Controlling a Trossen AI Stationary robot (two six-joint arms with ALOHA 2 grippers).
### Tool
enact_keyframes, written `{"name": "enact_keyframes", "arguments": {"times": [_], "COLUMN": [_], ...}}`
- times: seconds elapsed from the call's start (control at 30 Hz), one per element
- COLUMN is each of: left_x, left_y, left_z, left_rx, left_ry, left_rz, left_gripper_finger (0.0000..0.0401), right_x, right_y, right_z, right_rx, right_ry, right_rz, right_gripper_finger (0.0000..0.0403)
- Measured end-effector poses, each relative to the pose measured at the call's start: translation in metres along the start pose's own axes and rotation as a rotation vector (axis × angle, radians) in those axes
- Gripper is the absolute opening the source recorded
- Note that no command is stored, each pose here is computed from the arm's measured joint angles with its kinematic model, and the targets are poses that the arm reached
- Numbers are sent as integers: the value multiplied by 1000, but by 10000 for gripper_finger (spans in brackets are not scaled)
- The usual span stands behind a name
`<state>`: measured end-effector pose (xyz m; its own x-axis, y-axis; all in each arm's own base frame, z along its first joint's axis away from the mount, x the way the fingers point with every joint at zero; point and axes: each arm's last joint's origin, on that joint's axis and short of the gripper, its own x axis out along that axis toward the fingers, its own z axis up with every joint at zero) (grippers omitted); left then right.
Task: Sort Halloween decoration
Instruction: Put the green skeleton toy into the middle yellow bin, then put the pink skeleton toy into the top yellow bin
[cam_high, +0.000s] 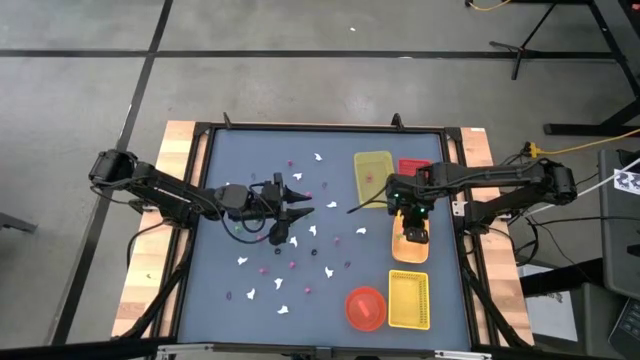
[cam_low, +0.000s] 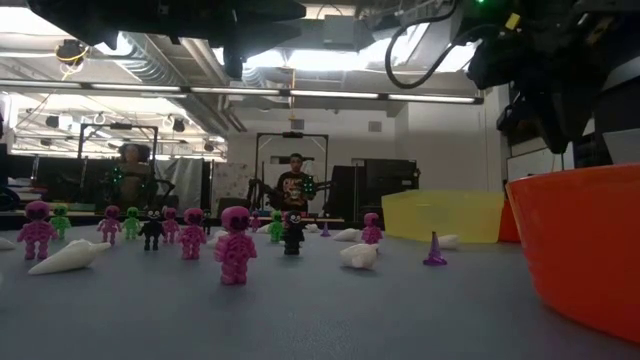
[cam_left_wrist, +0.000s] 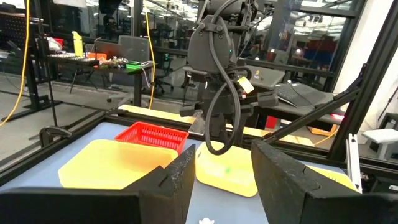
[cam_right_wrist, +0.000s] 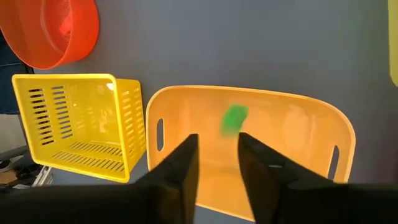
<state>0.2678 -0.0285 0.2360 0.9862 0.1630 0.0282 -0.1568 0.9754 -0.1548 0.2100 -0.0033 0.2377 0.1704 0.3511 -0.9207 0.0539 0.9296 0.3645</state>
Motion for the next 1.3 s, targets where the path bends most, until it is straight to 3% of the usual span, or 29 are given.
{"name": "enact_keyframes", "arguments": {"times": [0.17,0.33,0.63,0.83,1.13,1.3], "left_x": [0,0,0,0,4,6], "left_y": [0,0,0,4,30,45], "left_z": [0,0,0,1,-9,-12], "left_rx": [0,0,0,1,40,37], "left_ry": [0,0,-1,-13,103,155], "left_rz": [0,0,9,89,206,219], "left_gripper_finger": [142,142,142,142,142,142], "right_x": [0,0,0,0,0,-4], "right_y": [-2,-3,-3,-3,-3,-1], "right_z": [0,0,0,1,1,4], "right_rx": [0,-1,-1,-3,-2,-7], "right_ry": [-3,-4,-5,-11,-12,-27], "right_rz": [-65,-86,-87,-86,-86,-85], "right_gripper_finger": [180,201,199,198,198,198]}}
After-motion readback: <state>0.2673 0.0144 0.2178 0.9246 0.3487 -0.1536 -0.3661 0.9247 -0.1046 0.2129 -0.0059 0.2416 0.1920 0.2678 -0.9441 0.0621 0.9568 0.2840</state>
